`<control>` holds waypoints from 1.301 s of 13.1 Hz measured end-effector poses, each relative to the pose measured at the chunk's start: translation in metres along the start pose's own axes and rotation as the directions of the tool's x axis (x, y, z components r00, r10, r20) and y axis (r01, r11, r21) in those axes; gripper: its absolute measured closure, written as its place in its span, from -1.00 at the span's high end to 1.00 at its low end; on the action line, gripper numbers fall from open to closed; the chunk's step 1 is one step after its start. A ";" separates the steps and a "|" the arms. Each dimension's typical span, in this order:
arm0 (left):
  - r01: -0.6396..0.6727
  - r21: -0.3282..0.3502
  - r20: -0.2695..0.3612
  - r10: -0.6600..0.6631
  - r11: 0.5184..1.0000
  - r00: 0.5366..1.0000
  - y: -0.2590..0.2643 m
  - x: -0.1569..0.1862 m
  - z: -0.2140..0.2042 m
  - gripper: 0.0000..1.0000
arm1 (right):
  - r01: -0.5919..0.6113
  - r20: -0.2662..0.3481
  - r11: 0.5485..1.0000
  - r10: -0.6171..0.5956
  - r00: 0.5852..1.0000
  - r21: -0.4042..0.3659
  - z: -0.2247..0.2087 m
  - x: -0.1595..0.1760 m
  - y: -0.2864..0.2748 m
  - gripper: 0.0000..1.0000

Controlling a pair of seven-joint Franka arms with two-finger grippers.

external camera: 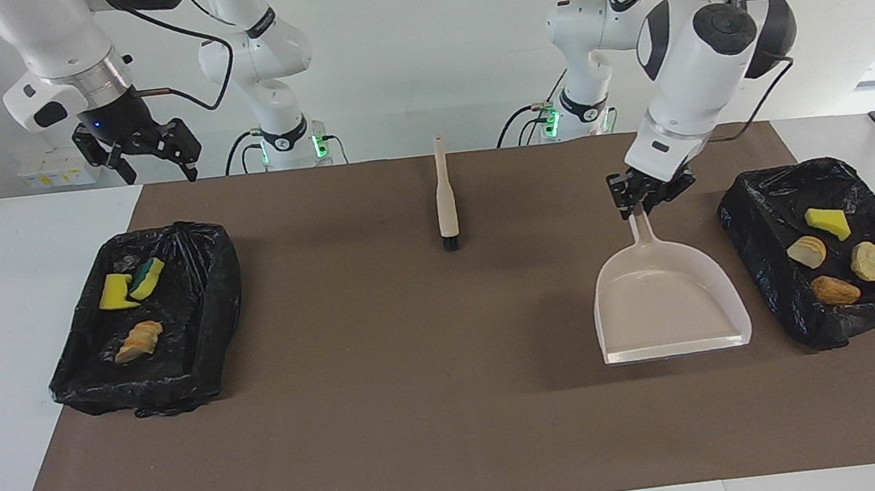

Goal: Sweep and dump trash in bin
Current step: 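Bring the empty dustpan back and set it down with the left gripper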

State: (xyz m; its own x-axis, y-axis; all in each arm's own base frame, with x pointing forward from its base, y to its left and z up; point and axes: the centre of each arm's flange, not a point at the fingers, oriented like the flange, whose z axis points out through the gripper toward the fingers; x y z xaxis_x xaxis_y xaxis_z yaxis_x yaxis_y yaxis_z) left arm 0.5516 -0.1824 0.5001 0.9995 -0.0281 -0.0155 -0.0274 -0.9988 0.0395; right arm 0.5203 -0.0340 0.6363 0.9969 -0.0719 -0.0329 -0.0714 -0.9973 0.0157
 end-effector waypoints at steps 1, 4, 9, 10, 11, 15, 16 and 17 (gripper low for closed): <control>0.013 -0.006 -0.009 -0.013 1.000 1.000 0.030 -0.002 0.012 -0.37 | 0.003 -0.003 1.000 -0.003 1.000 0.000 0.000 0.000 0.000 1.00; -0.012 -0.013 -0.037 0.012 1.000 0.999 0.134 -0.014 0.081 -0.37 | -0.001 0.001 1.000 0.001 1.000 0.000 0.002 0.001 0.002 1.00; -0.082 -0.004 -0.028 0.082 0.997 0.996 0.218 -0.049 0.141 -0.37 | -0.012 0.002 1.000 0.012 1.000 0.001 0.004 0.001 0.008 1.00; -0.077 0.003 -0.020 0.077 0.997 0.997 0.234 -0.057 0.156 -0.37 | -0.012 0.002 1.000 0.012 1.000 0.001 0.004 0.001 0.008 1.00; -0.062 0.000 -0.027 0.061 0.998 0.998 0.248 -0.059 0.167 -0.37 | -0.012 0.002 1.000 0.012 1.000 0.001 0.004 0.001 0.008 1.00; 0.016 -0.052 -0.080 -0.020 0.998 0.997 0.240 -0.029 0.146 0.49 | -0.014 -0.003 1.000 0.014 1.000 0.001 0.001 -0.001 0.009 1.00; 0.036 -0.063 -0.092 -0.042 0.997 0.995 0.229 -0.022 0.127 0.74 | -0.014 -0.003 1.000 0.014 1.000 0.002 0.001 -0.001 0.009 1.00; 0.063 -0.067 -0.092 -0.069 0.996 0.993 0.212 -0.014 0.107 0.98 | -0.015 -0.001 1.000 0.015 1.000 0.002 0.002 -0.001 0.009 1.00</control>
State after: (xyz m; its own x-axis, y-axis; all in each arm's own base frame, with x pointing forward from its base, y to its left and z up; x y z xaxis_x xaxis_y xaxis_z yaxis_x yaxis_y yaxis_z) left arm 0.5303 -0.3985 0.4014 0.9962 0.0451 0.0741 0.0372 -0.9938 0.1050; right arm 0.5182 -0.0432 0.6350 0.9958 -0.0864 -0.0316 -0.0860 -0.9962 0.0146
